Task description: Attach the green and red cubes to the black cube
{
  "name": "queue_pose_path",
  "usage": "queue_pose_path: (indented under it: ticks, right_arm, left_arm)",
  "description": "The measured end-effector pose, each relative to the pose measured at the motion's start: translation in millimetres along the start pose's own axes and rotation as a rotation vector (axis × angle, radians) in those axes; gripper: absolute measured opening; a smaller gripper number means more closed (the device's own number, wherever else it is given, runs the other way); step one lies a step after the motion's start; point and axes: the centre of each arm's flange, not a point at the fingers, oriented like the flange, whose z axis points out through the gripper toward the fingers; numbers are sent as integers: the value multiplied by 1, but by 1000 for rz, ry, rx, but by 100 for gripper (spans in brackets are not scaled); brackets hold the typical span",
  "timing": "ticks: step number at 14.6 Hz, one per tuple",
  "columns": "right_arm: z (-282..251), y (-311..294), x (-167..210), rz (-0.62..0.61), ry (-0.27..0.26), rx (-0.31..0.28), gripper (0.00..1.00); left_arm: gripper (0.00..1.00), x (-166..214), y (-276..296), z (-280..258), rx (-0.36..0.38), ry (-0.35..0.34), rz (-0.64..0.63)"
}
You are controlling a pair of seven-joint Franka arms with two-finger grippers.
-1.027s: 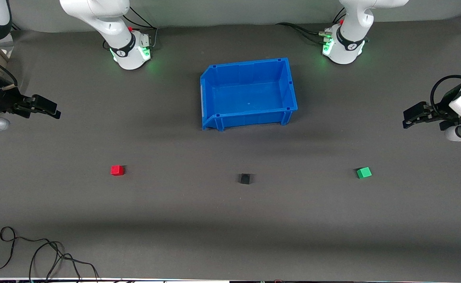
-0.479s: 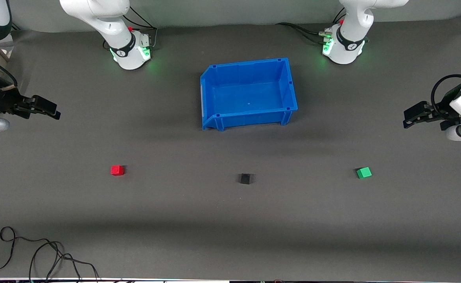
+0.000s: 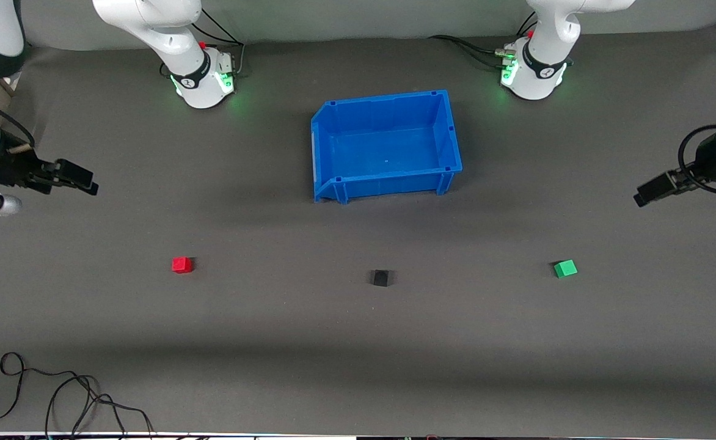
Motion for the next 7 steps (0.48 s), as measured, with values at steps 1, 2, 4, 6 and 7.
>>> queue_pose_path:
  ticks: [1, 2, 4, 6, 7]
  right_arm:
    - [12, 0, 7, 1, -10, 0, 100]
    - [26, 0, 16, 2, -19, -1, 100]
    - [60, 0, 35, 4, -28, -1, 100]
    - [100, 1, 51, 7, -28, -1, 100]
    - [121, 2, 57, 8, -23, -1, 100]
  left_arm:
    - [100, 1, 4, 6, -15, -23, -128]
    - [100, 2, 8, 12, -35, -55, -258]
    - [100, 10, 7, 23, -66, -122, -509]
    - [100, 22, -2, 33, -84, -179, -686]
    - [100, 28, -8, 37, -97, -208, -757]
